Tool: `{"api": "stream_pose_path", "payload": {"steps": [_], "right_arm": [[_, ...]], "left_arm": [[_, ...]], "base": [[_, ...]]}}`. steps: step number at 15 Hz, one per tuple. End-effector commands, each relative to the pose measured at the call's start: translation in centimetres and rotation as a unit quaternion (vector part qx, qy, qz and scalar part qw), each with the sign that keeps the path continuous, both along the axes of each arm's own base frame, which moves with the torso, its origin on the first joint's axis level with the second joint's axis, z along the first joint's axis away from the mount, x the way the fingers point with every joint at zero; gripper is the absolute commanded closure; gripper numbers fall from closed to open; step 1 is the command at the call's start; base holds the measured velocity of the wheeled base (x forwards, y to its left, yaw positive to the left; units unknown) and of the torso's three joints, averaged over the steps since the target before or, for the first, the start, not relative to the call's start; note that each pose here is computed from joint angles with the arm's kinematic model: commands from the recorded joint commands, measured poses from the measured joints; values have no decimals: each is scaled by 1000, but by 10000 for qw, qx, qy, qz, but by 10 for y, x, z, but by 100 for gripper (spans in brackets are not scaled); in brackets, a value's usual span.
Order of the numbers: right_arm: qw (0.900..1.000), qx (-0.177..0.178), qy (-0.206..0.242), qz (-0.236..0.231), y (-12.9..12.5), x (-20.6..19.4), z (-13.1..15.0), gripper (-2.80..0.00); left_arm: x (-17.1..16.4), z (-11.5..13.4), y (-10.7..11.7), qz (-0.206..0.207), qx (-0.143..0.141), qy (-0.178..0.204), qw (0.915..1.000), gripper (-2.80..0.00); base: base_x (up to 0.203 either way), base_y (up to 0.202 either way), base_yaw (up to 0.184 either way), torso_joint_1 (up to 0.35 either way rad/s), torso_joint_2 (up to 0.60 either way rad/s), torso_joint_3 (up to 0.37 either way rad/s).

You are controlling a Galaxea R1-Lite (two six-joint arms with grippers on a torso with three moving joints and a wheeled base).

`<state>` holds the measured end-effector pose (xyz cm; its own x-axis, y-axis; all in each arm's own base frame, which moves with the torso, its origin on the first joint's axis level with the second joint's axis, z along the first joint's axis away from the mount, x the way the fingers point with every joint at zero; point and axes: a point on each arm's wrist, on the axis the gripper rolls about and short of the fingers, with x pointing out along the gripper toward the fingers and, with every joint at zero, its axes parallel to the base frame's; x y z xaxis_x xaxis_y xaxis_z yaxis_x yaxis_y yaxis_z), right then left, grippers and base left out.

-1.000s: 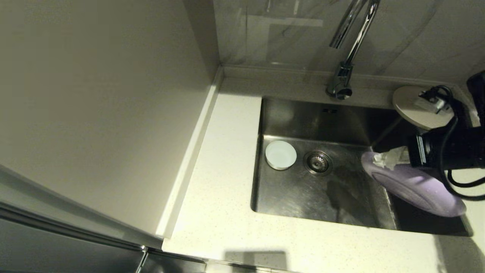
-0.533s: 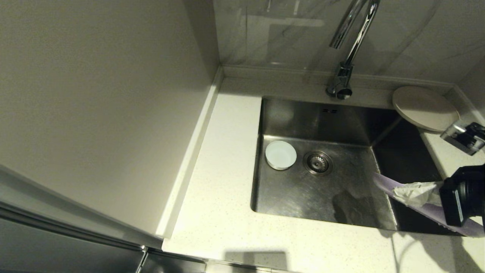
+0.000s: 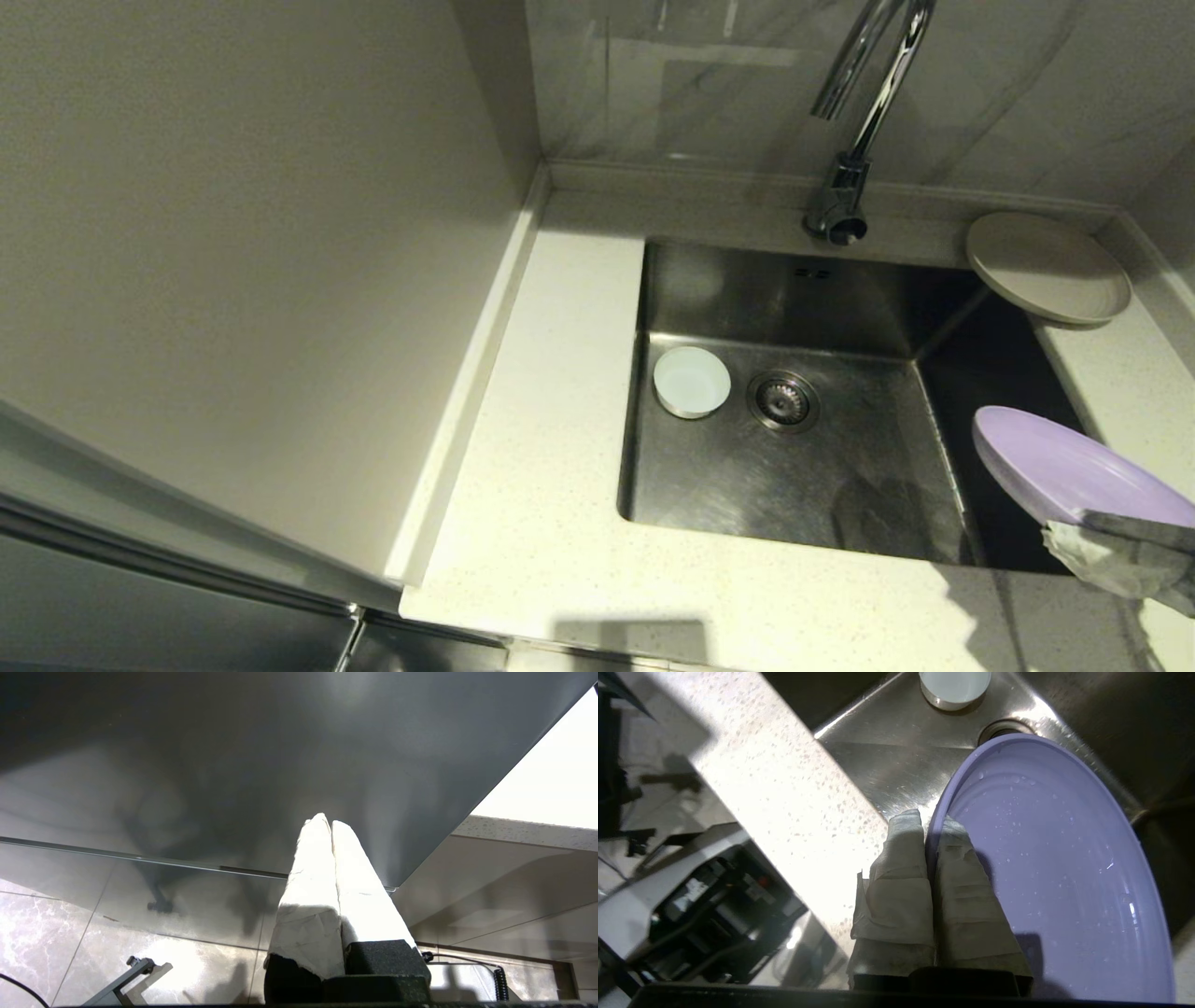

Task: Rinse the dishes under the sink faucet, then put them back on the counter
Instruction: Put a plate back to the table from the sink

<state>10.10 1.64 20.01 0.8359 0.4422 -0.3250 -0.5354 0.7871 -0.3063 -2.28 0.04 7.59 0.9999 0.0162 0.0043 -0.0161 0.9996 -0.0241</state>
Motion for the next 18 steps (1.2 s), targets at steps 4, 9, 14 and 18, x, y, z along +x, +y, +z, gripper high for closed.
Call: {"api": "stream_pose_path", "payload": {"steps": [4,9,14,18], "right_arm": [[9949,-317,-951,-107,-5,-40,-17,0],[9689,-1266,-1095,-1820,-26,-13,-25,0],[9570,-1612,-641,-2324,-44,20,-40,0],[9582,-1626,-154,-2349,-52,45,-55,0]], "left_arm": [[0,0,0,3,-3,-9,10000,0],[0,0,0,3,-3,-9,10000,0],[0,0,0,3,-3,-9,10000,0],[0,0,0,3,-3,-9,10000,0]], "base": [[0,0,0,0,0,0],[0,0,0,0,0,0],[0,0,0,0,0,0],[0,0,0,0,0,0]]}}
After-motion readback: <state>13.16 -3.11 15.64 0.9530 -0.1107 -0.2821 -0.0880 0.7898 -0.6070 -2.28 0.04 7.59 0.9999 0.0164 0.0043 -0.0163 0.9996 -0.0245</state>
